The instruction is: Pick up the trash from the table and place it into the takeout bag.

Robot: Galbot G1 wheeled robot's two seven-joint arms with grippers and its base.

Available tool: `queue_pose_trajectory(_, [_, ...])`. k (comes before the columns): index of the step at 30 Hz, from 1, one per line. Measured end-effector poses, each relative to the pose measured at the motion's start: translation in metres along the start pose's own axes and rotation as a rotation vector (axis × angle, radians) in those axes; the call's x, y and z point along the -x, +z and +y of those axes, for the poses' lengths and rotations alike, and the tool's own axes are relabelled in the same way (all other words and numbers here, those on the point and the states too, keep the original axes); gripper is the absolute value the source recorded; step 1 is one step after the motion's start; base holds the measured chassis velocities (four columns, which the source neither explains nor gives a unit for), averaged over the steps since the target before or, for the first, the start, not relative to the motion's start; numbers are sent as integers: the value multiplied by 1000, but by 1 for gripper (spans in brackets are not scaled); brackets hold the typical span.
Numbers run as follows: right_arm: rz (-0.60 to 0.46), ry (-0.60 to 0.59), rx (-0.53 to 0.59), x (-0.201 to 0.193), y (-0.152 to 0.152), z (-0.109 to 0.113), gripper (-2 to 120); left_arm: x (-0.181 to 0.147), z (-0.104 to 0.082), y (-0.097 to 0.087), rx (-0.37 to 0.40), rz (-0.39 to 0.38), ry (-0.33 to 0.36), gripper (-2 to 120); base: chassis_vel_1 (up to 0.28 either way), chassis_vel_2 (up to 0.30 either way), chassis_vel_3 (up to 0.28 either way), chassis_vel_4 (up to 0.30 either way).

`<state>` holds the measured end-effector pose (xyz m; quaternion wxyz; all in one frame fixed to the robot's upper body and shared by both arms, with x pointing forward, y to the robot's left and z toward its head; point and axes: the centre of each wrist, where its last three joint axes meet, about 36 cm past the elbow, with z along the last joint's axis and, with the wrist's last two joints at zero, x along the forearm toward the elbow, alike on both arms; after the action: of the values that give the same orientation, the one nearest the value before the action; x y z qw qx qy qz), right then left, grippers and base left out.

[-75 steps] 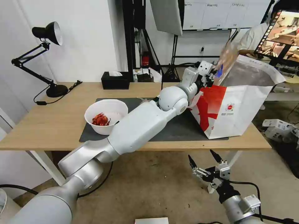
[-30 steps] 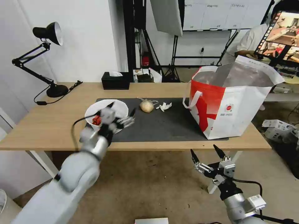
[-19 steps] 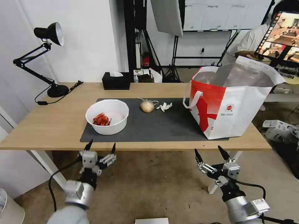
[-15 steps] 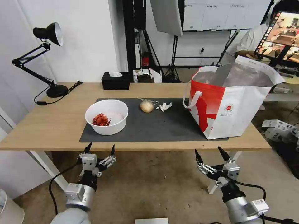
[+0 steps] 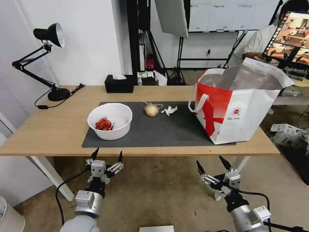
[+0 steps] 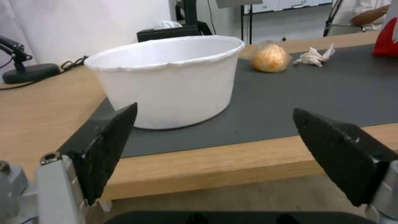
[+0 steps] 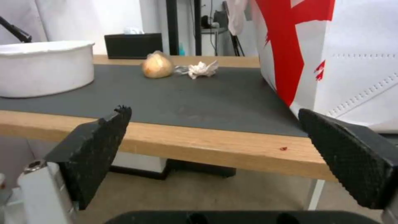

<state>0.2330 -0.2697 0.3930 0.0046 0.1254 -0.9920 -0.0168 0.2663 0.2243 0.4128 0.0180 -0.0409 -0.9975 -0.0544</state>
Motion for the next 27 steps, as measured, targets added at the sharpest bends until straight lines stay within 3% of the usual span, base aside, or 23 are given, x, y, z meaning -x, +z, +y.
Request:
queue_pose_trajectory(14, [8, -5, -1, -1, 3, 6, 100, -2, -3, -1, -9, 9, 4, 100, 0, 0, 0, 0])
queue_pose_trajectory(18, [-4, -37, -56, 7, -8, 9, 100, 7, -4, 2, -2, 9, 30, 100, 0, 0, 0, 0])
queue_pose_trajectory(22, [-10, -60, -68, 25, -17, 8, 100, 10, -3, 3, -2, 14, 38, 100, 0, 0, 0, 0])
queue_pose_trajectory(27, [-23, -143, -61, 89, -22, 0, 100, 14, -1, 3, -5, 19, 30, 100, 0, 0, 0, 0])
